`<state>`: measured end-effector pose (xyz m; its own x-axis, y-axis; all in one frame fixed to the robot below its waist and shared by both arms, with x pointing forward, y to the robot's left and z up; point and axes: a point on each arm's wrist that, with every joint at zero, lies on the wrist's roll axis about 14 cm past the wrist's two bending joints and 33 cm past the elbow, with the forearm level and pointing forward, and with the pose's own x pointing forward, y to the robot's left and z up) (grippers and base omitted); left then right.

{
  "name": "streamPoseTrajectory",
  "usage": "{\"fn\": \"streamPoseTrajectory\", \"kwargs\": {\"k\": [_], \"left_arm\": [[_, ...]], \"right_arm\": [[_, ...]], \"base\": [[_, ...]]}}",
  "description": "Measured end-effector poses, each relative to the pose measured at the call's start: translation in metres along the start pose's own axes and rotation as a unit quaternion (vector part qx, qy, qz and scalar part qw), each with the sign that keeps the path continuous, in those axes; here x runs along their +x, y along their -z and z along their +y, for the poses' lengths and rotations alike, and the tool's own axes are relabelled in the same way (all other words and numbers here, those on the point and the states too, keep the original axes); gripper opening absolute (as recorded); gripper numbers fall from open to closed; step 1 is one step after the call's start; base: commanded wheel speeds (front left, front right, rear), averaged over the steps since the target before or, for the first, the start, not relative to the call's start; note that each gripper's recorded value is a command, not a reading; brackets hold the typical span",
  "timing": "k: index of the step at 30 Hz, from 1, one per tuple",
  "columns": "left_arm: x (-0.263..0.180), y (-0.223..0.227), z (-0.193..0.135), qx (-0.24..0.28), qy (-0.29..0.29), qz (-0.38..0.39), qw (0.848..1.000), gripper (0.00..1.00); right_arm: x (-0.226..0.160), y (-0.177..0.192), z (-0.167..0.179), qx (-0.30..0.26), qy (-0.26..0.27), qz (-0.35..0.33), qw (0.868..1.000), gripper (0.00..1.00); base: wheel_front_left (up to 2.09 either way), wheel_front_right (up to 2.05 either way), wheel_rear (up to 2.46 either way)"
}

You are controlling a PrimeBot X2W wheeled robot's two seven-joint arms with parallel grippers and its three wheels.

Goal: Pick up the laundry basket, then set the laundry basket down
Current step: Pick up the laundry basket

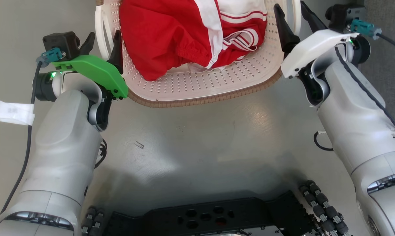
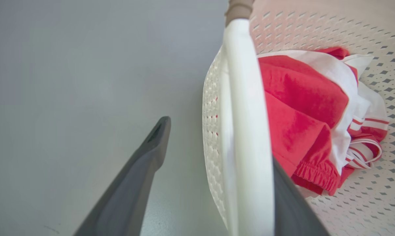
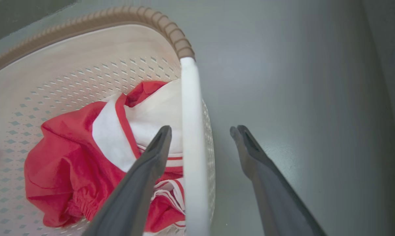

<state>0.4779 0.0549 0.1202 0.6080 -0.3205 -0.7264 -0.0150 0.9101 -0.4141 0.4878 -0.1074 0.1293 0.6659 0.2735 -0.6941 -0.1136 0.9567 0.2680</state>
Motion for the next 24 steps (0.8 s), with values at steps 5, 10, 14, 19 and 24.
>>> {"fn": "streamPoseTrajectory", "kwargs": {"k": [5, 10, 14, 19, 24], "left_arm": [[0.001, 0.002, -0.001, -0.005, 0.003, 0.005, 1.000, 0.38], [0.004, 0.004, -0.013, -0.011, 0.017, 0.007, 1.000, 0.00], [0.005, 0.001, -0.013, -0.011, 0.016, 0.006, 1.000, 0.00], [0.003, -0.001, -0.014, -0.003, 0.016, 0.005, 1.000, 0.00], [-0.002, -0.003, -0.015, 0.006, 0.014, 0.008, 1.000, 0.00]], "right_arm": [[0.003, -0.001, 0.001, 0.002, -0.001, 0.002, 1.000, 0.35], [0.003, 0.002, 0.004, 0.011, -0.005, 0.007, 1.000, 0.00], [0.003, 0.003, 0.004, 0.014, -0.004, 0.009, 1.000, 0.00], [0.001, 0.001, 0.006, 0.014, -0.004, 0.011, 1.000, 0.00], [-0.002, -0.007, 0.013, 0.015, -0.011, 0.006, 1.000, 0.00]], "base": [[0.00, 0.00, 0.00], [0.00, 0.00, 0.00], [0.00, 0.00, 0.00], [0.00, 0.00, 0.00], [0.00, 0.00, 0.00]]}}
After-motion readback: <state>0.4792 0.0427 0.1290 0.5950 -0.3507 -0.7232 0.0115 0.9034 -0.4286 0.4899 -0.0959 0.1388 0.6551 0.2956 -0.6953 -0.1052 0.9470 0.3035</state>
